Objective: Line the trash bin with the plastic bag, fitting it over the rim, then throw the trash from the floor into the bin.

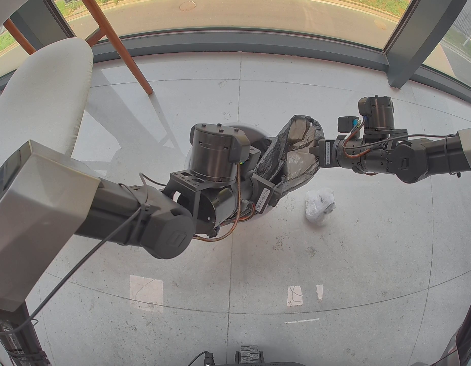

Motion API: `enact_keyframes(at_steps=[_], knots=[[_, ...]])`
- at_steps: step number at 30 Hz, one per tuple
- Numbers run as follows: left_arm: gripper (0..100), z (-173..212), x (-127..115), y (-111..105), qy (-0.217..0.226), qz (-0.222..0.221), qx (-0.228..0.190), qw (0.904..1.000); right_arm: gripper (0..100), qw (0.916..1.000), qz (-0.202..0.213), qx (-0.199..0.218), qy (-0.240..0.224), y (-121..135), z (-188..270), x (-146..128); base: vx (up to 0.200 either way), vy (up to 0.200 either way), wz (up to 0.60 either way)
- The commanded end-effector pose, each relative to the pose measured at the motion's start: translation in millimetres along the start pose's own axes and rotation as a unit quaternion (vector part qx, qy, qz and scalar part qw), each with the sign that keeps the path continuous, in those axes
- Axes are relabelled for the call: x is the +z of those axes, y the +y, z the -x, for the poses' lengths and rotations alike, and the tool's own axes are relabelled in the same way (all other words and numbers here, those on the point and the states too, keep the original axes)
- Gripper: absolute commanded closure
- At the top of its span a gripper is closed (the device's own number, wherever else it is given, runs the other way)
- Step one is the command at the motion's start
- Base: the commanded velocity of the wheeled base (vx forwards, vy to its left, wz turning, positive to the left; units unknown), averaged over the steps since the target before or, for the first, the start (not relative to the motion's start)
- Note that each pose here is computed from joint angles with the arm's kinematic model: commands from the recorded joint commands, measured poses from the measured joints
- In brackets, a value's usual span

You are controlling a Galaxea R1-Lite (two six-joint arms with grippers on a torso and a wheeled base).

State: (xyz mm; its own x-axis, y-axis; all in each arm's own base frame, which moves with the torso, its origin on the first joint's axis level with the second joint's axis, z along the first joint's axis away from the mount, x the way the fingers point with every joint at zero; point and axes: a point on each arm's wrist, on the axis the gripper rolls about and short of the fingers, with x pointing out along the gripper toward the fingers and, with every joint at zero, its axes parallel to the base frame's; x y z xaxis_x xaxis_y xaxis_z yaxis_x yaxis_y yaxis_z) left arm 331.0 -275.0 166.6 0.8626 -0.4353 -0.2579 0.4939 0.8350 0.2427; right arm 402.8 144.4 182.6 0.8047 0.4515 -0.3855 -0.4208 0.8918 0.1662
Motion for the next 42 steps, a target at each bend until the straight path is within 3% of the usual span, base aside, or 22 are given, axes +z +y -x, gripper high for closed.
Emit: enact_keyframes(at_steps=[1,4,15,16,22,26,31,36,39,40,42], knots=[[0,-10,-4,0,0.003,0.002,0.004,1.0000,100,1.0000,0.000,-0.001,0.001,-2,1,-4,0.000,0.000,0.00],[0,-17,-7,11,0.007,0.006,0.017,0.9998,100,1.0000,-0.001,0.000,0.002,-2,1,-7,0.000,0.000,0.00],[0,-32,-26,5,0.031,0.007,0.011,0.9994,100,1.0000,0.001,0.002,0.001,1,3,-6,0.000,0.000,0.00],[100,-33,-26,5,0.030,0.007,0.011,0.9995,100,1.0000,0.002,0.002,0.000,1,3,-5,0.000,0.000,0.00],[100,-39,-38,4,0.045,0.004,0.011,0.9989,100,1.0000,0.003,0.005,-0.003,4,6,-3,0.000,0.000,0.00],[100,-40,-33,19,0.039,0.009,0.026,0.9989,100,1.0000,0.004,0.004,-0.008,3,8,0,0.000,0.000,0.00],[100,-36,-18,38,0.029,0.016,0.042,0.9986,100,0.9999,0.004,0.004,-0.014,3,12,3,0.000,0.000,0.00],[100,-23,18,57,-0.005,0.026,0.059,0.9979,100,0.9994,0.012,0.026,-0.019,4,11,3,0.000,0.000,0.00],[100,-22,19,58,-0.006,0.026,0.059,0.9979,100,0.9994,0.012,0.026,-0.018,4,11,2,0.000,0.000,0.00],[100,-11,39,81,-0.010,0.032,0.078,0.9964,100,0.9992,0.020,0.033,-0.009,3,7,-10,0.000,0.000,0.00],[100,-8,50,86,-0.018,0.034,0.082,0.9959,100,0.9985,0.032,0.042,-0.016,1,4,-13,0.000,0.000,0.00]])
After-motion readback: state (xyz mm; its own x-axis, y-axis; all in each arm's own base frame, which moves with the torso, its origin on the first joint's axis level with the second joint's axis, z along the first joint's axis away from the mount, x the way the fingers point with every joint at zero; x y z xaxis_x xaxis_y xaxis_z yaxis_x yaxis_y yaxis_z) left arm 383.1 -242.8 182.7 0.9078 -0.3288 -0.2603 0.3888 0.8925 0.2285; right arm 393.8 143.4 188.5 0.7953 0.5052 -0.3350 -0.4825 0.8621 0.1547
